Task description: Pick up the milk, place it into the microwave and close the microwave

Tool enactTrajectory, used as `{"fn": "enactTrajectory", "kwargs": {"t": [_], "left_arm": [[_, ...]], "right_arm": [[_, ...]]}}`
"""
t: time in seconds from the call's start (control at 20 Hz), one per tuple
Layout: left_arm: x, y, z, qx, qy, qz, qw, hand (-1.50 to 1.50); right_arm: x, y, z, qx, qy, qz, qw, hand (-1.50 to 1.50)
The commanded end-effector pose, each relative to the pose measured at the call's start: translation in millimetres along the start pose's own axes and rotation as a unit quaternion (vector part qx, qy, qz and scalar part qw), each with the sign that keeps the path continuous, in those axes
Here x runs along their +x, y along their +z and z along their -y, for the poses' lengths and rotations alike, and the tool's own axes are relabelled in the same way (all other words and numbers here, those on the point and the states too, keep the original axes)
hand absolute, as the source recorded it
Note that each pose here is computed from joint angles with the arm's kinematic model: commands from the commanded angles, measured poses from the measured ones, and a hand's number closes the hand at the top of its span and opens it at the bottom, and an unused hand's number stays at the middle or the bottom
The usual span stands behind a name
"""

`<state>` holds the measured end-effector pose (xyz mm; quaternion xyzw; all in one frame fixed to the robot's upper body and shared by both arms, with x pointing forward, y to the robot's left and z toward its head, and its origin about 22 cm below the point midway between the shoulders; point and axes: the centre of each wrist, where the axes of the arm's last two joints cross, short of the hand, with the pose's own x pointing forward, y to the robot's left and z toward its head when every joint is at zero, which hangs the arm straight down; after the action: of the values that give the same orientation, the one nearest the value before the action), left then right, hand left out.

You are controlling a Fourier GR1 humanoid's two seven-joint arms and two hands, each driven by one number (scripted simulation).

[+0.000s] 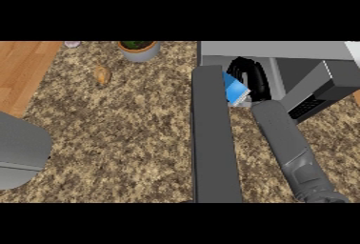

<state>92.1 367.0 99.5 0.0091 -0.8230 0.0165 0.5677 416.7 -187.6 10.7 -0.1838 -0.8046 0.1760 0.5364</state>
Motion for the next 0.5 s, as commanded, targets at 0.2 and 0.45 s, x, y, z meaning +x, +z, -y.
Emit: {"fn": "enactTrajectory", "kwargs": {"t": [0.2, 0.45], "left_arm": [[-7.4, -7.1, -1.0, -0.020, 0.014, 0.007, 0.9997, -1.50], [-10.8, -12.6, 4.2, -0.026, 0.014, 0.004, 0.9996, -1.50]], "right_arm": [[-0.8, -16.7, 8.9, -0.047, 0.043, -0.022, 0.998, 1.50], [3.0, -30.8, 31.3, -0.116, 0.114, -0.004, 0.987, 1.50]]}}
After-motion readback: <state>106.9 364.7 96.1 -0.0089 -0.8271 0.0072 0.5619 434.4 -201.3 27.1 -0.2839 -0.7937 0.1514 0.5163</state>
